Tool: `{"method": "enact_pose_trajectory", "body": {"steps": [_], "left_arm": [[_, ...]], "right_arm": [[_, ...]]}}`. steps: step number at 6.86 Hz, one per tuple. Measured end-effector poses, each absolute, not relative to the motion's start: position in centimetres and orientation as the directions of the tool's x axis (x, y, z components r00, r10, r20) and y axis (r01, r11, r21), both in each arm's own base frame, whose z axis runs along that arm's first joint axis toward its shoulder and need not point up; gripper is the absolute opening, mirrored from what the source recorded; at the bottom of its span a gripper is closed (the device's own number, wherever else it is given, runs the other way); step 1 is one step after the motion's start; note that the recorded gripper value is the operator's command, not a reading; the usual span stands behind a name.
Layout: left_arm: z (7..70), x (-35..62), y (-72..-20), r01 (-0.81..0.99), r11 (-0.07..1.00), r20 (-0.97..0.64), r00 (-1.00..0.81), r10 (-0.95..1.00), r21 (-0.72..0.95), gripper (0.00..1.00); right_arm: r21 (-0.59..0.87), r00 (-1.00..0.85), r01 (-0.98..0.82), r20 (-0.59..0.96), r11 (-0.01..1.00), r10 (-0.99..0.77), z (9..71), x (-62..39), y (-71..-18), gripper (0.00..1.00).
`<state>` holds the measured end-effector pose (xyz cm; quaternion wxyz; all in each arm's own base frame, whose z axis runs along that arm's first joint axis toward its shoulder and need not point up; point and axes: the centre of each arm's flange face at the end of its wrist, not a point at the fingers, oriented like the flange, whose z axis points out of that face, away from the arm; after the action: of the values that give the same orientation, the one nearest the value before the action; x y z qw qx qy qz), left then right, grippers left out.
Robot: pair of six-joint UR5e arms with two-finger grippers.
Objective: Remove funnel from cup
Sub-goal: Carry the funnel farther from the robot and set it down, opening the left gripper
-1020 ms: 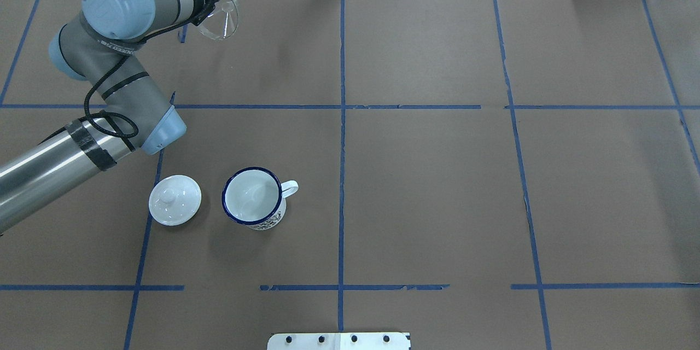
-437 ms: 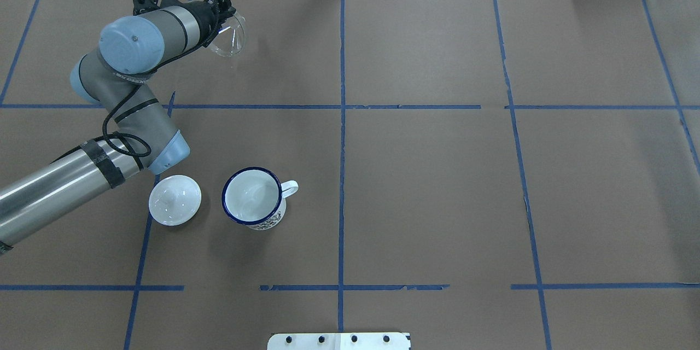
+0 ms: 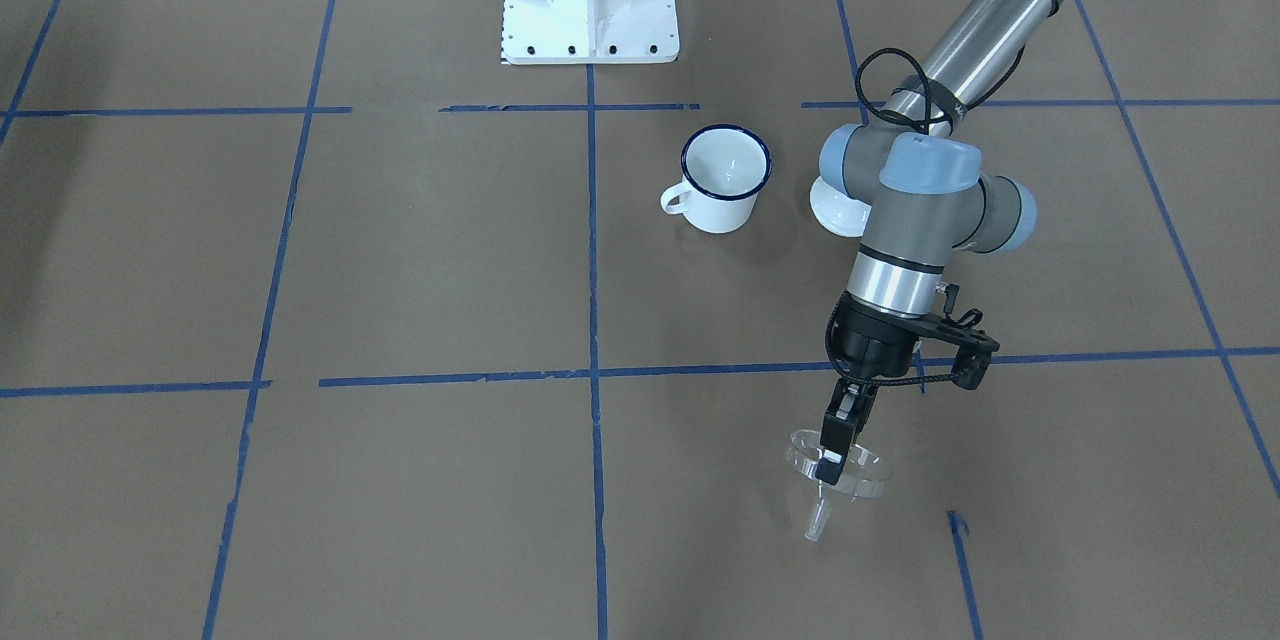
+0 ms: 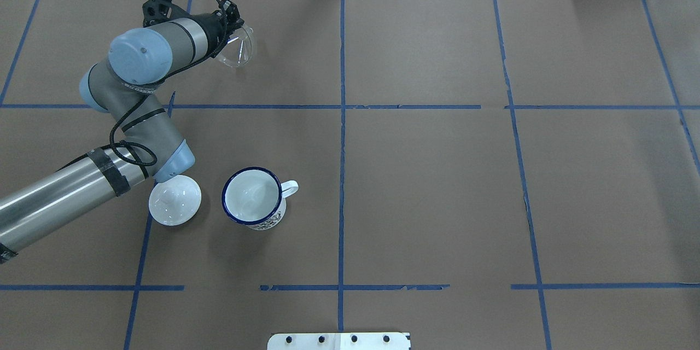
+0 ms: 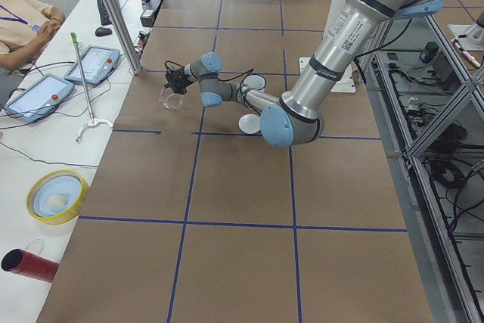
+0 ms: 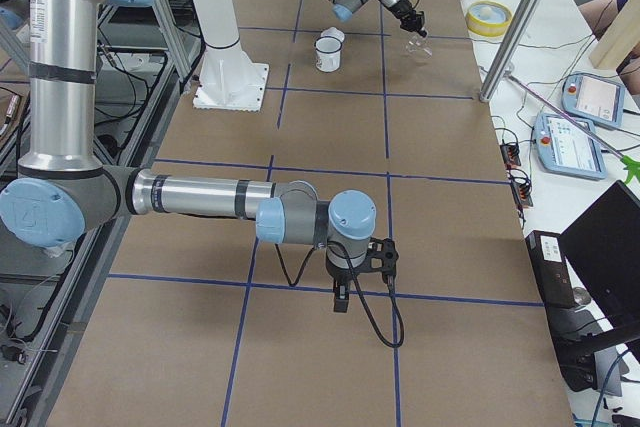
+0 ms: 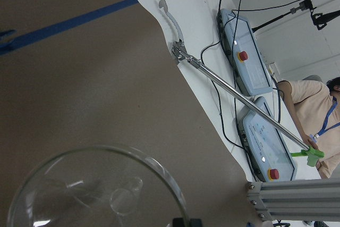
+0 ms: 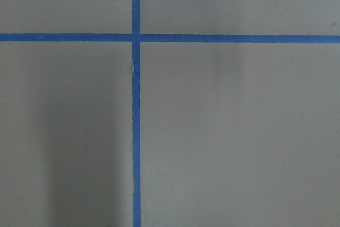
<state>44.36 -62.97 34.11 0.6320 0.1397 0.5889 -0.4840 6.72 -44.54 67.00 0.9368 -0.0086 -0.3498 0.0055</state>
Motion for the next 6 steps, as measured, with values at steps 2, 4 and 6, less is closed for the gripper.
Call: {"method": "enact_pose_trajectory", "body": {"steps": [2,4,6], "left_arm": [[34.2,44.4,-62.8,0.775,0.499,-0.882,-0.155,-0.445,-0.388,0.92],[34.3,43.7,-61.8,0.772,0.54,-0.9,-0.096,-0.424,-0.337,0.92],[33.1,42.6,-59.2,0.714,0.654,-0.896,0.086,-0.435,-0.249,0.91]], "right_arm": [[-0.02,0.755,-0.004,0.655,1.0,0.016,67.0,6.7,-44.5,1.0],[-0.02,0.755,-0.004,0.655,1.0,0.016,67.0,6.7,-44.5,1.0],[-0.02,0.755,-0.004,0.655,1.0,0.016,67.0,6.7,-44.5,1.0]]}}
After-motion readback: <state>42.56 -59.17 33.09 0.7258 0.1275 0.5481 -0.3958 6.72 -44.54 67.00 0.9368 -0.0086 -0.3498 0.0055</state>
